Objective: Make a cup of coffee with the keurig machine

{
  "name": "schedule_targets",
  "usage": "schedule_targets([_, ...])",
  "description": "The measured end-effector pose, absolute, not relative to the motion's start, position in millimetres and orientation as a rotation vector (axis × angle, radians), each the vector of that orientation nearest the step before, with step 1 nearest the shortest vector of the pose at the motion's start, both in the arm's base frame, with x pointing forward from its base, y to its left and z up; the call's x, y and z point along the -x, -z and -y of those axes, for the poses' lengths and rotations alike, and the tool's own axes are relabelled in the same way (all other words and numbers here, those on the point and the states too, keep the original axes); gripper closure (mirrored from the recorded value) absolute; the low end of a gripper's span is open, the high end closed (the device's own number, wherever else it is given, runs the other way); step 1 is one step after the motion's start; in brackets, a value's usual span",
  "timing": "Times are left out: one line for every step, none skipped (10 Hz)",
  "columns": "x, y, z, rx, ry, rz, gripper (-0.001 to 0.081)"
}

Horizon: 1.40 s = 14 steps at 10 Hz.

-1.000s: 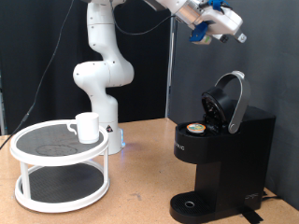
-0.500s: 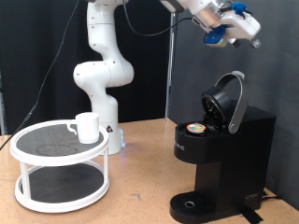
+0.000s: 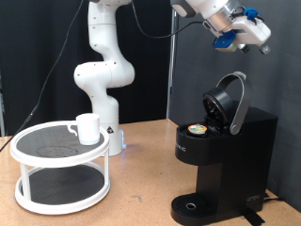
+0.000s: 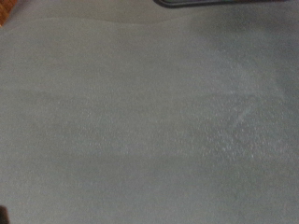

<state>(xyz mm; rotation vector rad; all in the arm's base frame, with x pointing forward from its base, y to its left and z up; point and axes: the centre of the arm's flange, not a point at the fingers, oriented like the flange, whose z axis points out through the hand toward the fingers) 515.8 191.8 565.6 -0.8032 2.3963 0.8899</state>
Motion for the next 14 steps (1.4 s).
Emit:
schedule_targets([-517,-561,-193,0.814,-0.874,-2.410,0.0072])
schedule_targets([-518,-556,-195,0.827,-0.862,-2.423,0.0072])
schedule_targets([-519,-552,-196,0.837,-0.857,-2.433,0.0193])
schedule_targets([-519,-549,-197,0.844,-0.855,-2.441,0.0193])
schedule_targets([-519,-545,-199,0.847,-0.857,-2.446,0.0329])
schedule_targets([-520,-542,-200,0.850,-0.860,-2.451,0.0329])
schedule_targets([-520,-540,-201,0.852,-0.861,-2.455,0.0515])
schedule_targets([-520,-538,-202,0.853,-0.860,-2.459,0.0515])
schedule_targets([-520,-536,-202,0.855,-0.858,-2.462,0.0709])
schedule_targets([-519,-535,-202,0.860,-0.853,-2.467,0.0786])
schedule_targets([-519,-533,-201,0.867,-0.843,-2.473,0.0786])
schedule_targets([-519,-530,-201,0.873,-0.833,-2.480,0.0786])
schedule_targets([-518,-528,-200,0.878,-0.826,-2.487,0.0803])
schedule_targets([-518,-525,-199,0.879,-0.823,-2.493,0.0803])
